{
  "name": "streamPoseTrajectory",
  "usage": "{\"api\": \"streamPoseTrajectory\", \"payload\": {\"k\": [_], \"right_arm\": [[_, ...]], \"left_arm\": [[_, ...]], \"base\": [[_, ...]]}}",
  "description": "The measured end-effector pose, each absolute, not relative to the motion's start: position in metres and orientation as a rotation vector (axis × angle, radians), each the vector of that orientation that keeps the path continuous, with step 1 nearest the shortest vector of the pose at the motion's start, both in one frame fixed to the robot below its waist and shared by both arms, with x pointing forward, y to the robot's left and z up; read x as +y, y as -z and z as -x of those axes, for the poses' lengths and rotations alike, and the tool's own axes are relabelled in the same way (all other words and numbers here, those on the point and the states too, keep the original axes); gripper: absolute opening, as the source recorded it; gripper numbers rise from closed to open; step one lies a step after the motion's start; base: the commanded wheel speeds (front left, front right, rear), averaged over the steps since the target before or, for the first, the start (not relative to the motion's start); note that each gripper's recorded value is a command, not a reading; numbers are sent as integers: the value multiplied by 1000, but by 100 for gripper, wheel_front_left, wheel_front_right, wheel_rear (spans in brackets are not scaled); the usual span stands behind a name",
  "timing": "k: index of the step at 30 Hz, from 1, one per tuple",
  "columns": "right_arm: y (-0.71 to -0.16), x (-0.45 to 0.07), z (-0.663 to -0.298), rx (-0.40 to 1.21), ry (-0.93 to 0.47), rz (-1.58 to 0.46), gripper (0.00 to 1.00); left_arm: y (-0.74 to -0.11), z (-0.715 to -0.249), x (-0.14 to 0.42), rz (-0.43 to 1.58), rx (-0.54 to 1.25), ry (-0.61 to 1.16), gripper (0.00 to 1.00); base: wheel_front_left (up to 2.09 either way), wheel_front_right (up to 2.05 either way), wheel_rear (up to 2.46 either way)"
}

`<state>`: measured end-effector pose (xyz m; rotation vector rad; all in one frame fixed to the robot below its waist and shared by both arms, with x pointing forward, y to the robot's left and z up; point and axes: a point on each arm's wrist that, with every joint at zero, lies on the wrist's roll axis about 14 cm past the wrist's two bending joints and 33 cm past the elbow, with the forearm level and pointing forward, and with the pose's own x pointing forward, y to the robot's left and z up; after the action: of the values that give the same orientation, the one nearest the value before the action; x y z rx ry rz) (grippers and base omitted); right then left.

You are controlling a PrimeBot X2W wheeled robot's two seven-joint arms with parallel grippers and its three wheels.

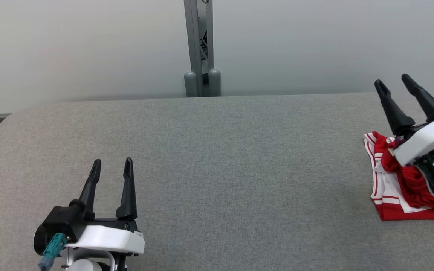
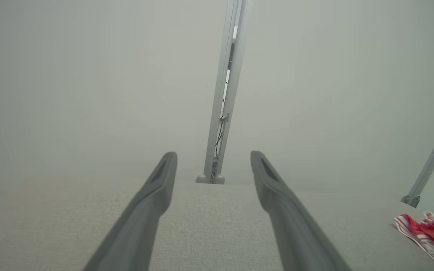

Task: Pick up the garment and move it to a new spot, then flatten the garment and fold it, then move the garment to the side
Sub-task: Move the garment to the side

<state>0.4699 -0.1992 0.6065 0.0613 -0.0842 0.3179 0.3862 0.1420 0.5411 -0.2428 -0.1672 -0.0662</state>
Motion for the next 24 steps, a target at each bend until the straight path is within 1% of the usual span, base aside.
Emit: {"api": "streamPoseTrajectory", "payload": {"k": [3,6,7,10,16,21,24], "right_arm": [[-606,-192,-458,-142,-296,-138,100],[-618,-185,-447,-233,-271,-197,100],[-613,-181,-441,-240,-265,-217,100],[-591,-164,-418,-237,-253,-256,100],[-568,-154,-386,-236,-187,-305,100],[-544,-158,-367,-185,-136,-288,100],[-527,-164,-360,-141,-110,-238,100]], "left_arm": [[-546,-380,149,237,-185,52,100],[-546,-376,153,238,-189,43,100],[-545,-375,154,236,-185,40,100],[-539,-370,155,235,-168,32,100],[-533,-362,155,226,-154,27,100],[-524,-356,148,217,-123,49,100],[-515,-352,144,197,-96,52,100]], "base": [[0,0,0],[0,0,0],[0,0,0],[0,0,0],[0,0,0],[0,0,0],[0,0,0]]}}
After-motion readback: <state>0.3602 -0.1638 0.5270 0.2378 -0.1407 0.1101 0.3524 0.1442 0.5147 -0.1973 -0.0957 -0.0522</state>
